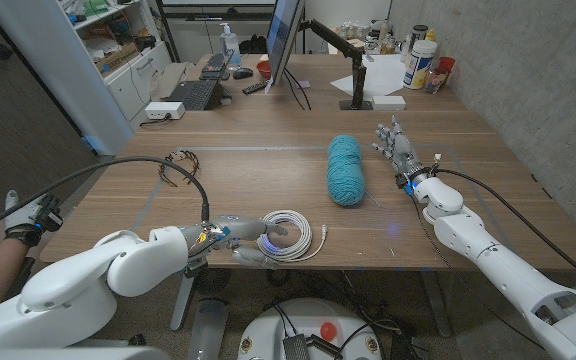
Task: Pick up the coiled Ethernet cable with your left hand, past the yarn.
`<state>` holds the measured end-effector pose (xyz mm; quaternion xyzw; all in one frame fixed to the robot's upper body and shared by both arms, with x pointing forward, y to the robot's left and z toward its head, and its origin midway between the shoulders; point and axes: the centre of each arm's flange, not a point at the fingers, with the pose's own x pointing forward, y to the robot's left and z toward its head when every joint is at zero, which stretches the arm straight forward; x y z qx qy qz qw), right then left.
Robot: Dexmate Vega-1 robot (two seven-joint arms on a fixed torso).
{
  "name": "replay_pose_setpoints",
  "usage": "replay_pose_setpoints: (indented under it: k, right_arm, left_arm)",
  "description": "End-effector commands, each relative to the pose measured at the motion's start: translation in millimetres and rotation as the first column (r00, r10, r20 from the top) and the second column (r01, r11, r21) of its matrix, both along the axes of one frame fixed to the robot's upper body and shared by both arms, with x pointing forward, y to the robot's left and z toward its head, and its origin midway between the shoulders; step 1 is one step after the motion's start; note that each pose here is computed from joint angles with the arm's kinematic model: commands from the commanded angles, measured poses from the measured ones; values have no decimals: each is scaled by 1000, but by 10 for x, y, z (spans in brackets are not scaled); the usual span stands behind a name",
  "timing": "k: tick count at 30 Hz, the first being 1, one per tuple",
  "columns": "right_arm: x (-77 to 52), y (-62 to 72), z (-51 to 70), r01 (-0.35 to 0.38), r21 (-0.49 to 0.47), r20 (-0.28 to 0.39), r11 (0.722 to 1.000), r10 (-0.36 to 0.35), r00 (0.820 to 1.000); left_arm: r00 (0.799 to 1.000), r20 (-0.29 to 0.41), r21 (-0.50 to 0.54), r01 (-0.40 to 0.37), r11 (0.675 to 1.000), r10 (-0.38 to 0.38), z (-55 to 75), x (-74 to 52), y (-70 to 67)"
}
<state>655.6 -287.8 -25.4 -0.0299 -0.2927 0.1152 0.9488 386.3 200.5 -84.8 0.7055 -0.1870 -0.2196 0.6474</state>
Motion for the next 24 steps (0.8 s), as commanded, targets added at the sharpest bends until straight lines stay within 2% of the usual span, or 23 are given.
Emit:
replay_pose_setpoints:
  k: [1, 11, 15, 24]
  right_arm:
    - [-3, 1, -2, -3, 0, -1, 1000, 3, 1000]
    - [-3, 1, -1, -1, 3, -5, 1000, 1, 1000]
    - [-3, 4, -3, -3, 1, -2, 1000, 3, 1000]
    - [-3, 3, -4, -4, 3, -2, 1000, 4, 1000]
  left_arm:
    - [1000, 7, 8, -20, 1000, 20, -15, -16, 1]
    - [997, 48, 14, -61, 998, 60, -17, -53, -6]
    - [992, 87, 10, -89, 996, 88, 10, -97, 8]
    - [989, 102, 7, -104, 995, 103, -16, -93, -1]
